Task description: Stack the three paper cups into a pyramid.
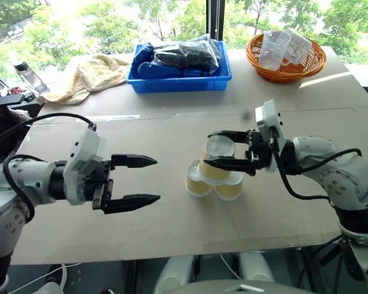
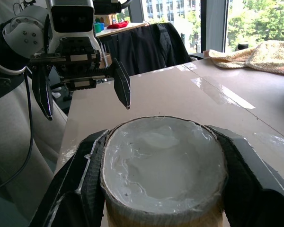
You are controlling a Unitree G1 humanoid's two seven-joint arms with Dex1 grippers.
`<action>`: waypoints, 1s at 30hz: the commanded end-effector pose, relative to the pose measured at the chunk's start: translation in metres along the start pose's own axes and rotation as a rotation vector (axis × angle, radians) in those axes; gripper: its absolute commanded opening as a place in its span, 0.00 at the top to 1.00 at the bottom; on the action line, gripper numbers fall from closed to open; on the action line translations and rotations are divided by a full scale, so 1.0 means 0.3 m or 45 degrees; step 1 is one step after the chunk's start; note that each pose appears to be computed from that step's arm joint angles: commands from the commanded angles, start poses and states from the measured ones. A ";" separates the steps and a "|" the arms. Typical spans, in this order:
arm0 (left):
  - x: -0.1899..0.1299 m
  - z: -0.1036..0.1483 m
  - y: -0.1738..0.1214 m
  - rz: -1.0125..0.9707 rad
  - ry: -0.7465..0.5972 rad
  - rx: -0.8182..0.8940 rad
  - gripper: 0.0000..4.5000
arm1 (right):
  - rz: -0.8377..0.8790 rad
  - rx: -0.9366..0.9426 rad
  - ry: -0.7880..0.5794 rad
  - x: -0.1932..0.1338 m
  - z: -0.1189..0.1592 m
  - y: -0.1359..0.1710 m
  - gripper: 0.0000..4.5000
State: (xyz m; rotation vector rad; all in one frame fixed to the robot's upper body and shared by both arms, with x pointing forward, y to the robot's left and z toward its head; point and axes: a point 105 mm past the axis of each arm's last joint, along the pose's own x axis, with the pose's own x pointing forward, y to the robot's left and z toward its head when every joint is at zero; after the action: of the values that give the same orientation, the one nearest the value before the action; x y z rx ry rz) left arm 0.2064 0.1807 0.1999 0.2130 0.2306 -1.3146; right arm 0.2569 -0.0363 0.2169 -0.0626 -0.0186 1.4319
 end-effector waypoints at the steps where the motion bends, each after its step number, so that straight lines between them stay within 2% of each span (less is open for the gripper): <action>1: -0.006 0.024 -0.009 0.010 -0.015 0.055 0.00 | 0.018 -0.086 -0.011 0.002 0.032 0.015 0.48; 6: -0.003 0.026 -0.006 0.009 -0.022 0.066 0.00 | 0.019 -0.092 0.028 -0.005 0.015 0.015 0.48; 9: -0.004 0.023 0.000 0.015 -0.026 0.072 0.00 | 0.035 -0.083 0.039 -0.012 0.012 0.024 0.15; 10: -0.003 0.023 0.002 0.014 -0.030 0.072 0.00 | 0.038 -0.081 0.042 -0.013 0.012 0.026 0.13; 11: -0.003 0.023 0.002 0.014 -0.032 0.073 0.00 | 0.039 -0.081 0.043 -0.014 0.012 0.027 0.01; 18: -0.003 0.005 0.008 0.026 -0.022 0.039 0.00 | 0.034 -0.070 0.007 -0.041 0.045 0.035 0.01; 26: -0.053 -0.065 0.046 0.257 -0.115 0.004 0.00 | -0.101 -0.044 0.111 -0.247 0.028 0.034 0.01; 30: -0.059 -0.125 0.109 0.464 -0.104 -0.008 0.00 | -0.224 -0.021 0.190 -0.345 -0.045 -0.001 0.01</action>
State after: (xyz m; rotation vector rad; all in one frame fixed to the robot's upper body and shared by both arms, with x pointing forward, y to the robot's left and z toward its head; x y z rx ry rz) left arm 0.2230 0.2061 0.1724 0.1545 0.1291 -1.0500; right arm 0.2412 -0.1292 0.2039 -0.1425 0.1183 1.2753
